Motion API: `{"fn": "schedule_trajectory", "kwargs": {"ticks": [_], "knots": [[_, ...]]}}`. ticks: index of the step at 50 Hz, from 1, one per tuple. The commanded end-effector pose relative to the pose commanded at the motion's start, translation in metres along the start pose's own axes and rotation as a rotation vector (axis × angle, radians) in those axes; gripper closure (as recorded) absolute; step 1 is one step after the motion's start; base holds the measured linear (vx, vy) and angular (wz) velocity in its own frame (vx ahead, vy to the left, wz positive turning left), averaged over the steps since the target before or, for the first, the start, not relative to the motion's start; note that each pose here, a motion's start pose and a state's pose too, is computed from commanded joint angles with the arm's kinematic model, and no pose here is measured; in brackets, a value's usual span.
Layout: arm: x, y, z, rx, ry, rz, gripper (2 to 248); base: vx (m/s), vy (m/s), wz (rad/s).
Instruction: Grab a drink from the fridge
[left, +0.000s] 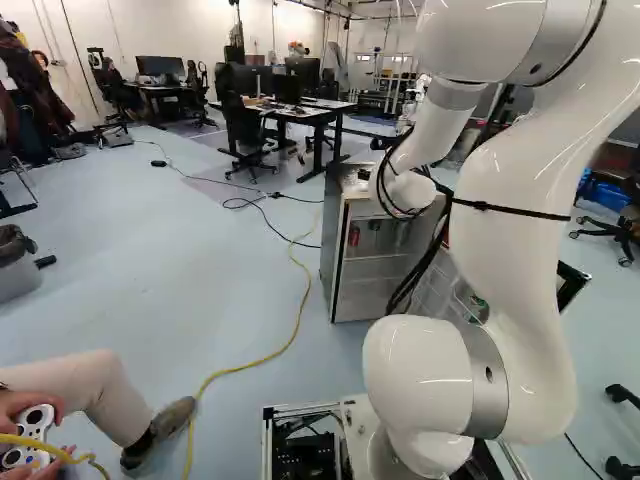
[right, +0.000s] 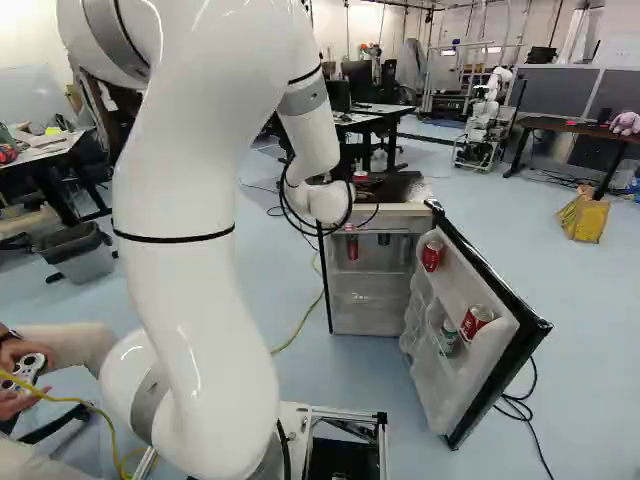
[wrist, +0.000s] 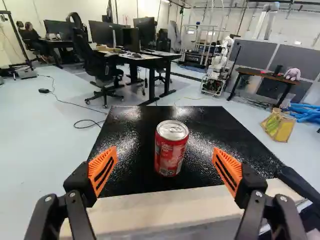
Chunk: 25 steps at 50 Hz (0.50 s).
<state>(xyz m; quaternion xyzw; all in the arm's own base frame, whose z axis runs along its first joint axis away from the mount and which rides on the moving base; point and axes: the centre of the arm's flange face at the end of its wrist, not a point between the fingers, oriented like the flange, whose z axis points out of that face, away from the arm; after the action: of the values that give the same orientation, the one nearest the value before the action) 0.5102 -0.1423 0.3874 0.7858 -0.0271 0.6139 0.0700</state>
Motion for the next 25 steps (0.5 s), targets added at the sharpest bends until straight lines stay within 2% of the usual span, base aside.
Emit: {"fn": "schedule_trajectory", "kwargs": {"ticks": [25], "knots": [[-0.008,-0.008,-0.052,0.001,-0.022,0.003,3,0.0,0.0,0.0]]}}
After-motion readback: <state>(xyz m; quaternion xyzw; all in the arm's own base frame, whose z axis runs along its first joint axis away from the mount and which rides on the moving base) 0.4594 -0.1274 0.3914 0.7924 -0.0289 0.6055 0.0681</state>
